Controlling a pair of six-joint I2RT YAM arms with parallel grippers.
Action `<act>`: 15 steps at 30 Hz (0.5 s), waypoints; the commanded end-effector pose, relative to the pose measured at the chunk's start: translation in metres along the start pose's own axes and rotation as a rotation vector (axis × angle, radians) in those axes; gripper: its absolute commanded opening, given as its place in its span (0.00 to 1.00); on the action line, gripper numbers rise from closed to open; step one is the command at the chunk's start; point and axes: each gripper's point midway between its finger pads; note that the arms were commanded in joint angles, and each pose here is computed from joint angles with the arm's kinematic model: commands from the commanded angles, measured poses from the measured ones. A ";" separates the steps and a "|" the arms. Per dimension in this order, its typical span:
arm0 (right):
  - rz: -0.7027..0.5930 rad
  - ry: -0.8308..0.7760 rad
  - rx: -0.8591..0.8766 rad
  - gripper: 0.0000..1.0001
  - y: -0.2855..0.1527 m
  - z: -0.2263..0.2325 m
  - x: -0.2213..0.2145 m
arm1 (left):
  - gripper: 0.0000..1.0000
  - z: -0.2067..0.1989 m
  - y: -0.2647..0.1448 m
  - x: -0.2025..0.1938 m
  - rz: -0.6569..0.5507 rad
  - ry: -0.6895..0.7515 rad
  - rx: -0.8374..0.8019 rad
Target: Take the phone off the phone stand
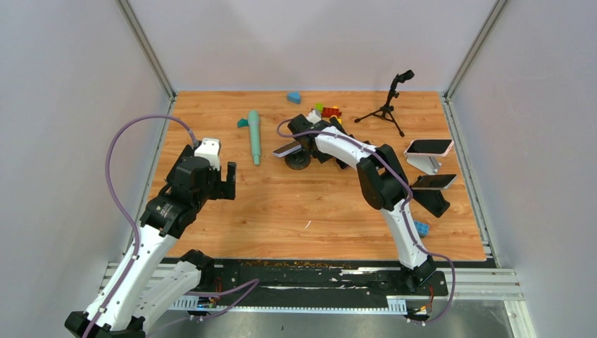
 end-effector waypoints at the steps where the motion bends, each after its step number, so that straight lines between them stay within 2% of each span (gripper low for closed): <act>1: 0.053 -0.104 0.044 0.91 0.002 0.016 -0.020 | 1.00 0.000 0.000 0.007 -0.037 -0.026 0.003; 15: 0.054 -0.104 0.019 0.65 0.002 0.012 -0.019 | 1.00 -0.001 0.000 0.007 -0.036 -0.025 0.000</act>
Point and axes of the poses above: each gripper's point midway between its finger pads, its own y axis out along the fingers, its own z axis along the line the jaws close on, x = y × z, and after that the axes turned 11 degrees about -y, right-handed
